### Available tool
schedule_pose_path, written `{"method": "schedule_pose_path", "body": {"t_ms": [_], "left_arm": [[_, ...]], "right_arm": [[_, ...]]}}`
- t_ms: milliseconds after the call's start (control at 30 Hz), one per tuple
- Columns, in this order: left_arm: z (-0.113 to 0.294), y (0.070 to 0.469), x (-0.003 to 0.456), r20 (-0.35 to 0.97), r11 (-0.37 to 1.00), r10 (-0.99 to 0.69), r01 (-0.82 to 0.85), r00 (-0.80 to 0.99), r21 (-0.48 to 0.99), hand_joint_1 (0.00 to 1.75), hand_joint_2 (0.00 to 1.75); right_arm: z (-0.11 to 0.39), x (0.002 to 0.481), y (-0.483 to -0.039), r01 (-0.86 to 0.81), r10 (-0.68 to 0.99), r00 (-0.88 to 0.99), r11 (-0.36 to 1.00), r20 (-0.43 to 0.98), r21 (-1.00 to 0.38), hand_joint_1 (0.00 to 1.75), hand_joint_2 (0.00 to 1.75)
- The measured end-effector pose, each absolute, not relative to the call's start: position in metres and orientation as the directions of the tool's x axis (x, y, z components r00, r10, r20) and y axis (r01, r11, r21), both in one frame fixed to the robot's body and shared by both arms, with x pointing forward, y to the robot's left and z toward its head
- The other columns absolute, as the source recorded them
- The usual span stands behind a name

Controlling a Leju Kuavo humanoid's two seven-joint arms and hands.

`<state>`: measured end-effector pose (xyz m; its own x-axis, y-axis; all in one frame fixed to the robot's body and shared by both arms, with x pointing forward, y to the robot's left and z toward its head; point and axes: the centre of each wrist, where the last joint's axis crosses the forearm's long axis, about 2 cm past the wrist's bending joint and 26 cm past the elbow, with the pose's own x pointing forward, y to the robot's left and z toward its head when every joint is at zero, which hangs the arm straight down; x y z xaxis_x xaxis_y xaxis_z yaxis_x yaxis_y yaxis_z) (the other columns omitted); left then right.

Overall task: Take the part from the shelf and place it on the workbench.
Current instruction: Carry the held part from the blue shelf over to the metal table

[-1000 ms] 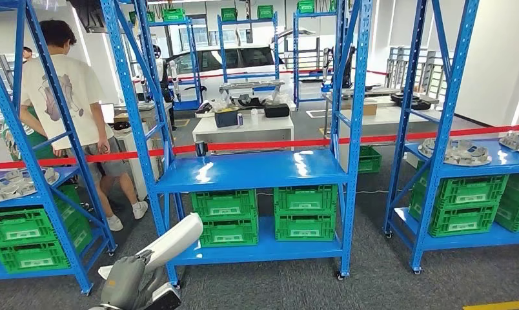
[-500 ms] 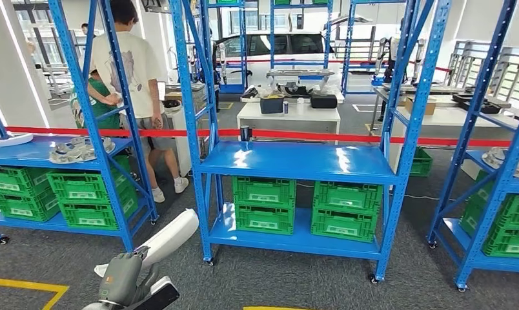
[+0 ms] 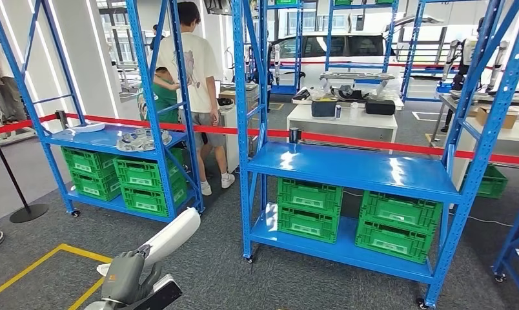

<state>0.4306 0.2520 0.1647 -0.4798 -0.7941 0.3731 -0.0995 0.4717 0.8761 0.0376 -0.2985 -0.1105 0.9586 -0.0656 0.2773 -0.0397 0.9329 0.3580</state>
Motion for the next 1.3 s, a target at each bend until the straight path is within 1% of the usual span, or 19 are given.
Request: {"method": "schedule_pose_path", "body": {"t_ms": [867,1167,1300], "left_arm": [[0.162,0.248,0.427,0.371,0.468,-0.804,-0.111,-0.464,0.877,1.48,1.75],[0.152,0.274,0.423,0.362,0.445,-0.843,-0.138,-0.398,0.885,1.48,1.75],[0.141,0.297,0.417,0.384,0.455,-0.851,-0.137,-0.357,0.880,1.48,1.75]], "right_arm": [[-0.111,0.036,-0.298,-0.049,-0.059,0.958,0.930,0.280,0.365,0.00,0.00],[-0.111,0.035,-0.297,-0.053,-0.053,0.960,0.929,0.275,0.365,0.00,0.00],[-0.111,0.034,-0.297,-0.048,-0.055,0.962,0.930,0.267,0.365,0.00,0.00]]}}
